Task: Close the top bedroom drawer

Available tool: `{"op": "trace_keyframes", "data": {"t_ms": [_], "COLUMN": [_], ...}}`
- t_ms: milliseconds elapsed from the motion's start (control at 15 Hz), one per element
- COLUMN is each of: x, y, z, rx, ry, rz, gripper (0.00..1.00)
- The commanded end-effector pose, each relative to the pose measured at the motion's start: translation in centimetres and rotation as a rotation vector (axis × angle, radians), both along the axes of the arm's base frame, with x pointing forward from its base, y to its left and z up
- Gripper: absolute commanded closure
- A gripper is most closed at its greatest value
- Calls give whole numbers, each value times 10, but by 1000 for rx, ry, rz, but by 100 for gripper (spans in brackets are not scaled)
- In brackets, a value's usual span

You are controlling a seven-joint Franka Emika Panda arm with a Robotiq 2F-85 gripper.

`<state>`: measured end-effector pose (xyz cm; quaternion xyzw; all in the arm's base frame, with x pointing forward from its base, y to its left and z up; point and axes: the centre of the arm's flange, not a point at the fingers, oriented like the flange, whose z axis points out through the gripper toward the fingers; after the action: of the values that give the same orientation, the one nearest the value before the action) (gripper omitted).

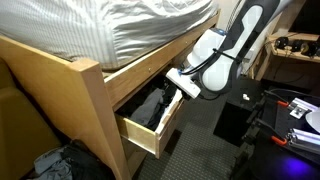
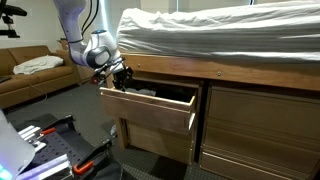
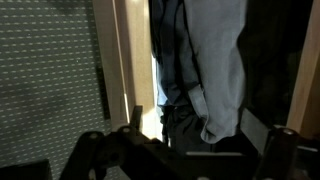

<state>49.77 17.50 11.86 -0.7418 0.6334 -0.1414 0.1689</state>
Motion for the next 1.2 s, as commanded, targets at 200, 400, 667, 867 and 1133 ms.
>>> {"op": "trace_keyframes", "data": {"t_ms": [200, 400, 667, 867, 1133], "x": [-3, -2, -13, -31, -56], "y": [8, 9, 16, 24, 29], "z": [8, 12, -2, -4, -18], "rx": [104, 138, 198, 199, 141], "ry": [148, 212, 348, 469, 662], "rz": [98, 137, 276, 406, 548], "gripper": [0, 0, 0, 0, 0]}}
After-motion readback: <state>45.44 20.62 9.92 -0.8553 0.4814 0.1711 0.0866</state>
